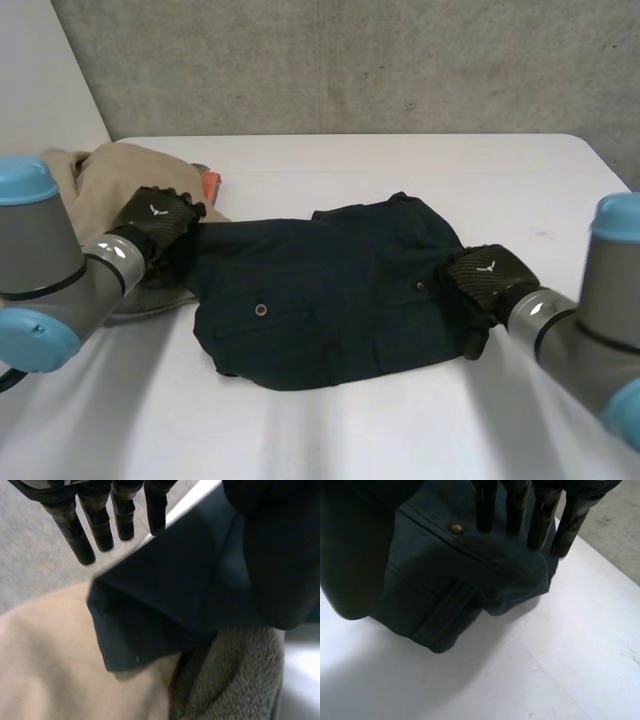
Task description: Fold the laundry.
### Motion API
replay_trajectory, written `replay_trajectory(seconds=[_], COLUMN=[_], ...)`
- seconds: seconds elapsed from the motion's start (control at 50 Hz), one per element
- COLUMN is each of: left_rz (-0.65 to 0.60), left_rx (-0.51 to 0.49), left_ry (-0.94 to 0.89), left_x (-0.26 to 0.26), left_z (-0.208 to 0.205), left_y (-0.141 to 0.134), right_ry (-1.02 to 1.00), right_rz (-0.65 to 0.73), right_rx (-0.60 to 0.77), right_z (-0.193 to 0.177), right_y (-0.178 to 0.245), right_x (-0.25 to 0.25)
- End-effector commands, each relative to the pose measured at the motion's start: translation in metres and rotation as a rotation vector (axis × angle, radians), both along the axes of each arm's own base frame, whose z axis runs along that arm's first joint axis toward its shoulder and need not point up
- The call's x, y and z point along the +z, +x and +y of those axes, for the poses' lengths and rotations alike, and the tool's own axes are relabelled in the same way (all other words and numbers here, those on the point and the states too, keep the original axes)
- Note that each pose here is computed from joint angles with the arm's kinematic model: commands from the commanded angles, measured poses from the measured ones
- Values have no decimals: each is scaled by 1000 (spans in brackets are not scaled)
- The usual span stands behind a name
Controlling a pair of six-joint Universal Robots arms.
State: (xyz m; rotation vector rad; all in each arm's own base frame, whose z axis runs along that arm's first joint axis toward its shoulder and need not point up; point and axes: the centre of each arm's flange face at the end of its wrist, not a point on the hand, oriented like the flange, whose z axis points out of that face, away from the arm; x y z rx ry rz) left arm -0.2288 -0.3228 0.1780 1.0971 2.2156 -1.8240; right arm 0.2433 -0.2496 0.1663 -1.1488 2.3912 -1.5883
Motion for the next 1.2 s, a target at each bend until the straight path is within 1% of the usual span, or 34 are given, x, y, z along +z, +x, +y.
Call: replay_trajectory(seconds=[0.02, 0.08, 0.18, 0.22, 0.28, 0.3, 0.34, 0.36, 0.4, 0.44, 0.52, 0.6, 0.66, 0.68, 0.72, 0.78, 0.82, 0.84, 0.9, 0.96, 1.0, 1.06, 1.08, 1.14, 1.16, 1.2], left_rz=[-8, -3, 11, 30, 55, 65, 78, 98, 121, 159, 220, 273, 285, 279, 270, 260, 253, 252, 255, 261, 256, 248, 245, 228, 225, 217], left_rx=[19, 25, 6, -13, -53, -63, -79, -95, -113, -143, -180, -207, -226, -235, -238, -208, -168, -155, -106, -84, -63, -34, -28, -18, -19, -21], left_ry=[-10, -26, -38, -74, -88, -92, -92, -92, -87, -68, -13, 52, 95, 124, 142, 137, 115, 109, 76, 58, 64, 73, 74, 87, 94, 105], left_x=[-18, -16, -5, 15, 29, 33, 38, 43, 47, 50, 47, 40, 31, 22, 15, 13, 15, 17, 26, 31, 31, 28, 28, 23, 21, 18], left_z=[-18, -20, -11, 0, 24, 31, 41, 53, 66, 85, 107, 124, 132, 133, 134, 131, 128, 127, 125, 126, 128, 130, 131, 134, 136, 139], left_y=[-1, -2, -9, -14, -24, -27, -30, -33, -36, -42, -53, -62, -70, -75, -78, -77, -74, -73, -66, -60, -51, -39, -36, -31, -30, -29], right_ry=[-90, -110, -155, -208, -271, -318, -372, -397, -471, -499, -584, -678, -703, -711, -716, -738, -750, -757, -740, -657, -549, -419, -314, -139, -28, 67], right_rz=[29, 25, 37, 55, 84, 106, 126, 134, 146, 153, 136, 105, 96, 101, 114, 124, 120, 114, 99, 29, -23, -56, -69, -71, -67, -63], right_rx=[-73, -87, -88, -105, -137, -156, -165, -166, -145, -126, -69, -21, 22, 53, 73, 78, 56, 25, -24, -58, -71, -82, -83, -82, -72, -72], right_z=[-13, -19, -26, -37, -53, -65, -77, -82, -97, -107, -140, -163, -169, -169, -166, -160, -156, -149, -134, -110, -88, -65, -49, -29, -15, -2], right_y=[6, 4, 3, -4, -17, -26, -31, -32, -27, -23, -9, 4, 11, 17, 22, 28, 25, 20, 9, -1, -8, -14, -17, -21, -22, -24], right_x=[-25, -25, -16, -3, 14, 26, 37, 43, 58, 60, 60, 46, 29, 18, 12, 22, 35, 51, 69, 85, 90, 92, 90, 79, 69, 60])
